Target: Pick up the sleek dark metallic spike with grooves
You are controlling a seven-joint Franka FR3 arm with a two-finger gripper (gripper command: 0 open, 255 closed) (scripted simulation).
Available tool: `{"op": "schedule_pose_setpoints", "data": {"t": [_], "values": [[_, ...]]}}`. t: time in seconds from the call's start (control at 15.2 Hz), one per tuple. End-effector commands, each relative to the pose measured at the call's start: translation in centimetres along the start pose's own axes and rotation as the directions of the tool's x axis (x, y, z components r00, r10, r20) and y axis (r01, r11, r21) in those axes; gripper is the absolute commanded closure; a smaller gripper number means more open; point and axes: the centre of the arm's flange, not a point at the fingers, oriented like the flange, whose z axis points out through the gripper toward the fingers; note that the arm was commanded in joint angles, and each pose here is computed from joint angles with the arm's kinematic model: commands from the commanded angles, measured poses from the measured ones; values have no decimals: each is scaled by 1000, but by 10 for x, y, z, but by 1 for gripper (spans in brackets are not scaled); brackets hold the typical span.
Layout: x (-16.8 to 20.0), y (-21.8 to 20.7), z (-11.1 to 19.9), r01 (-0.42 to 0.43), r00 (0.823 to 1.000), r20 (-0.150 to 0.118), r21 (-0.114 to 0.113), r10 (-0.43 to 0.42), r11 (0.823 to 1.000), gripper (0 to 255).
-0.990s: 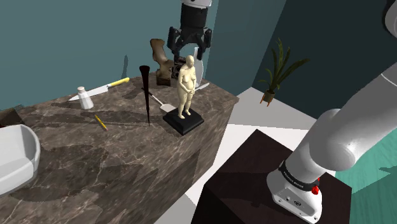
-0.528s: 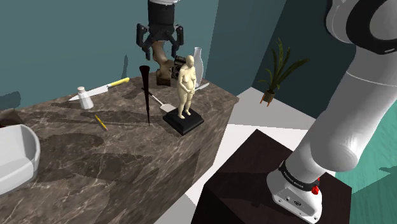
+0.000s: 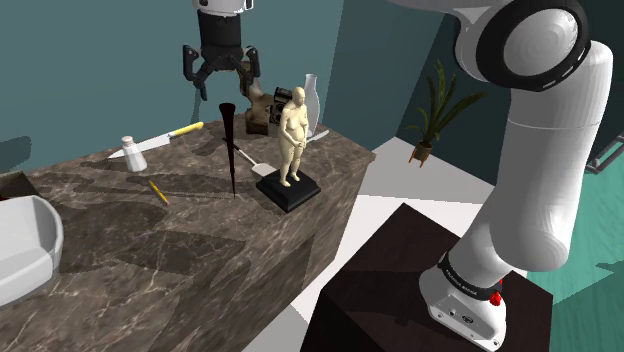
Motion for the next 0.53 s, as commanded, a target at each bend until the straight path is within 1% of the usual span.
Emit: {"op": "schedule_pose_setpoints", "data": {"t": [0.0,0.13,0.26,0.33,0.46], "values": [[1,-1,11,0,1000,0,0,0,1000,0],[1,-1,21,0,1000,0,0,0,1000,0],[1,-1,24,0,1000,0,0,0,1000,0],[2,-2,24,0,1000,0,0,0,1000,255],[2,-2,24,0,1000,0,0,0,1000,255]]}}
